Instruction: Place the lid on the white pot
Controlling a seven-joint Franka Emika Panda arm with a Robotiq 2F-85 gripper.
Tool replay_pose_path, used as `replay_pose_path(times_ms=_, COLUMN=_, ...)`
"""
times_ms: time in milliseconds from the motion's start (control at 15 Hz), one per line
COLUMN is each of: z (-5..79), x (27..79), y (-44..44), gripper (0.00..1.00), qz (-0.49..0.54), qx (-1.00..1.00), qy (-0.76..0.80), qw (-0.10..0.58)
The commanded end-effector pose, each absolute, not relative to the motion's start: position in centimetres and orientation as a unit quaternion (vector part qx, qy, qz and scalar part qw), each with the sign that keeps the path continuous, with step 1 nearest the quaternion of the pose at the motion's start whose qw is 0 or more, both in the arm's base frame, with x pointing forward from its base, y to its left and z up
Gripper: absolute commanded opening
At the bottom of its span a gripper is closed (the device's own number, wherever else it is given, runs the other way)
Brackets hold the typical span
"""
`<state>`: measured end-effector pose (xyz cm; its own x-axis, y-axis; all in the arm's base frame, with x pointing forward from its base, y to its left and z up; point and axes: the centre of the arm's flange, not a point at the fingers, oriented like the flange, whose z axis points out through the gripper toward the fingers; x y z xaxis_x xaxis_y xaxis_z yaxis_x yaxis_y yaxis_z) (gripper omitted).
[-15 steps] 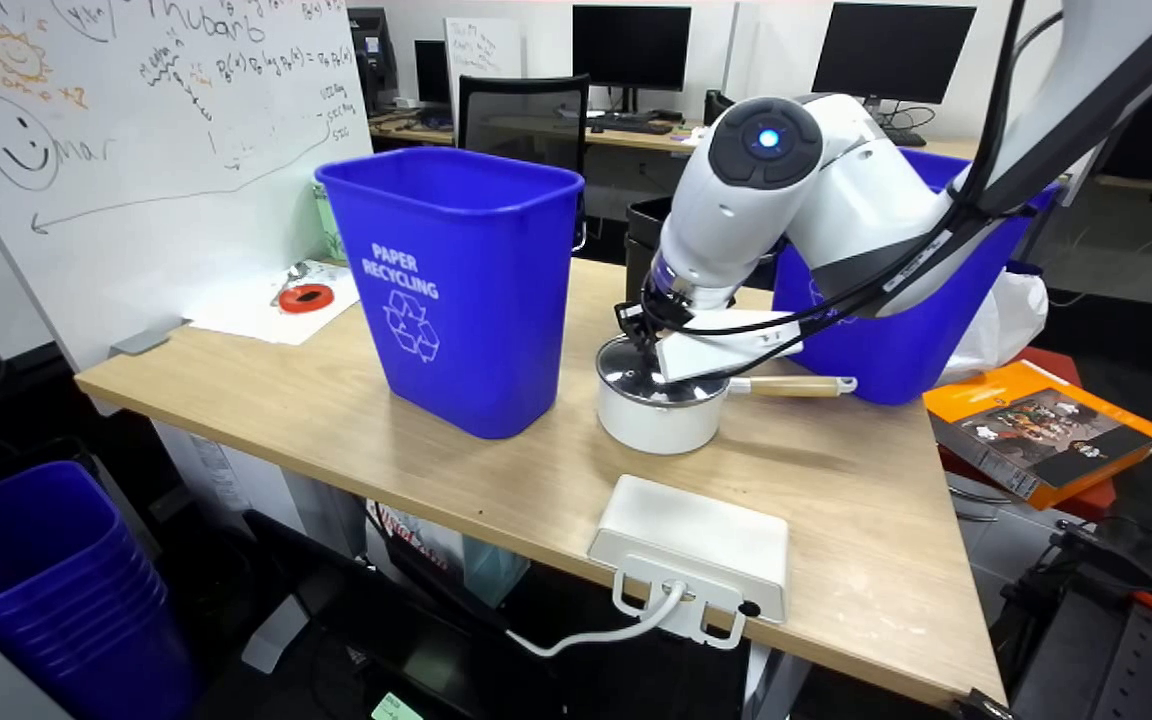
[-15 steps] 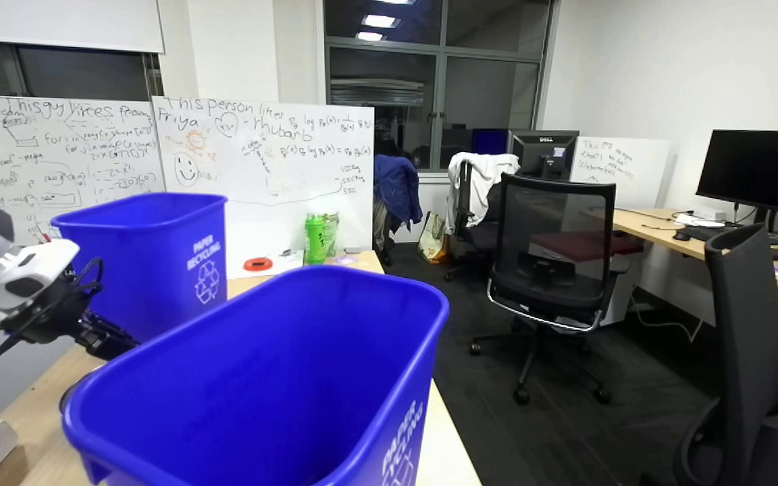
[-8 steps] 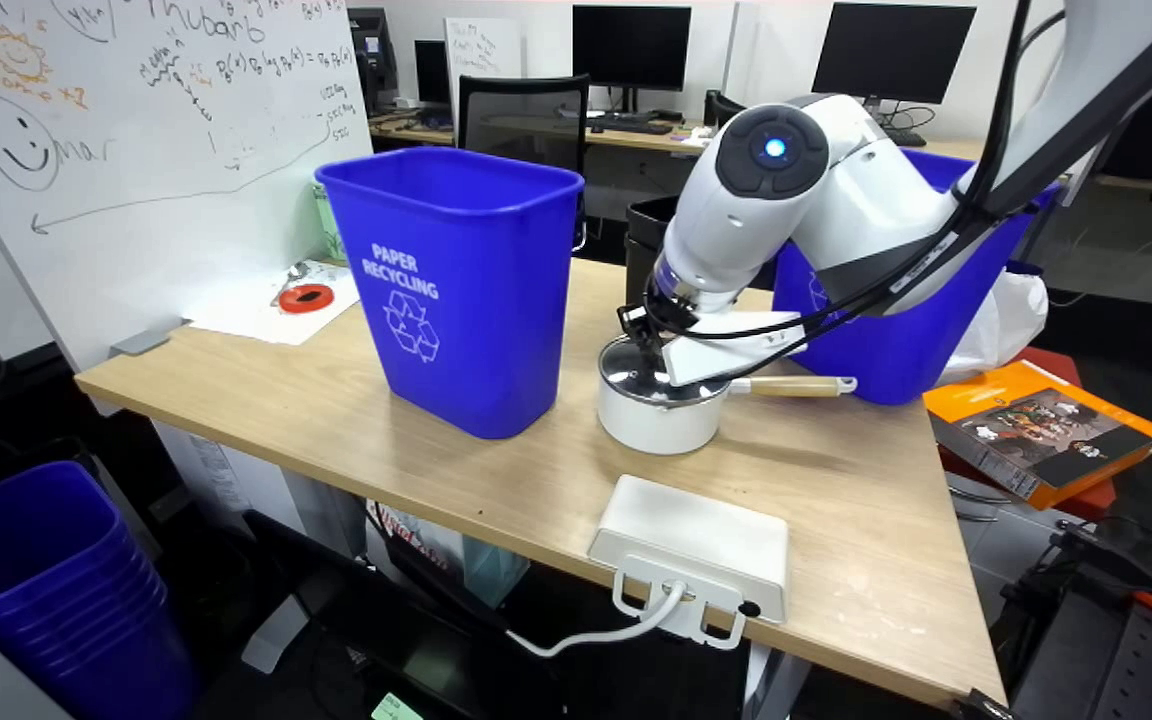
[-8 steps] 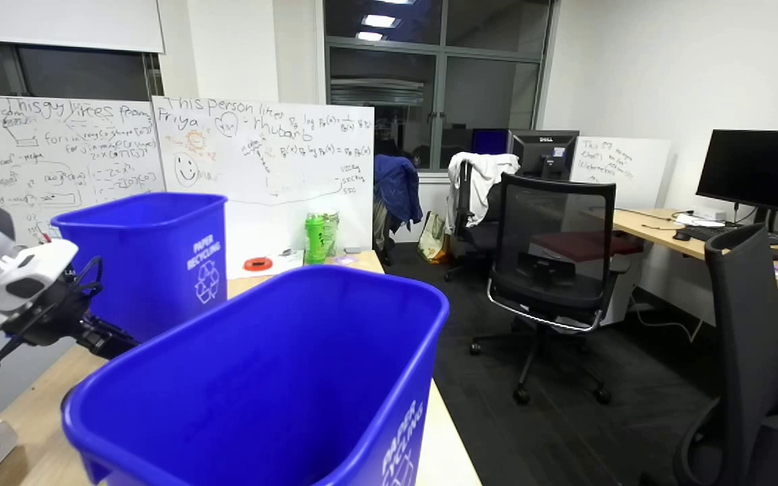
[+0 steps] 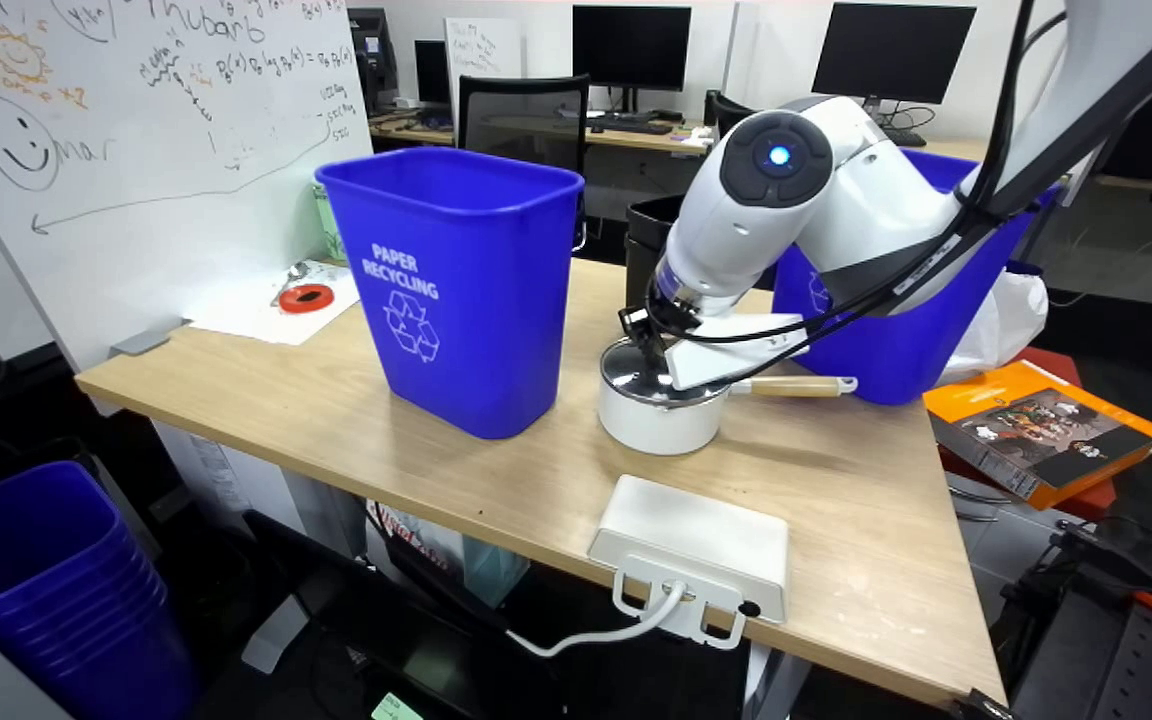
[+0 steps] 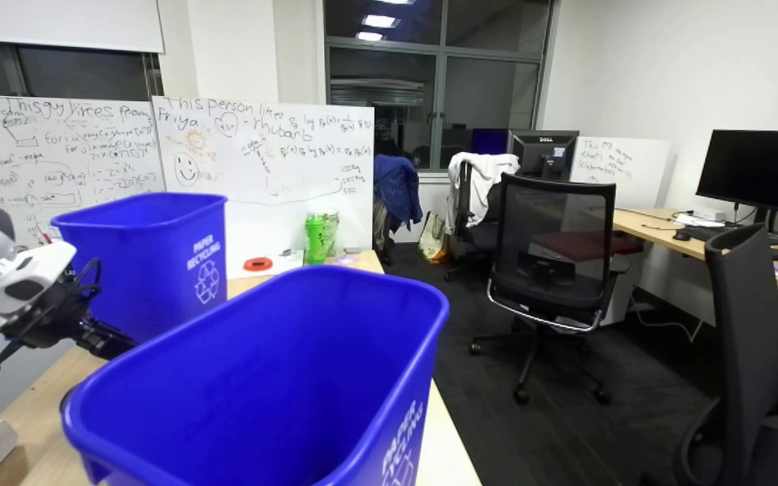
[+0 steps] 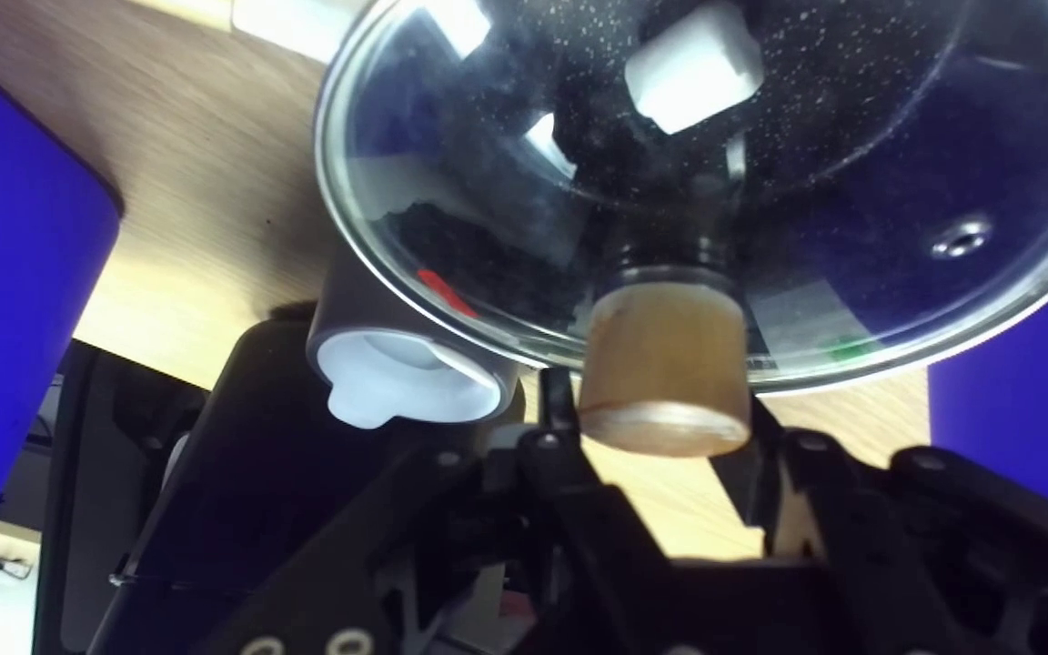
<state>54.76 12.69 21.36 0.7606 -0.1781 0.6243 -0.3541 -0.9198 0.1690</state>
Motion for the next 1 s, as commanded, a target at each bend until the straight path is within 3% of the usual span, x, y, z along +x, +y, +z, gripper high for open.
replay_pose_path(times_ms=0, z=19.9, x=54.1, y=12.5, gripper=0.15, qz=0.322, qx=0.923, qy=-0.142, qw=0.154)
replay_pose_path(times_ms=933, z=18.7, x=53.5, y=12.5, gripper=0.15, qz=0.370, qx=0.902, qy=-0.132, qw=0.180)
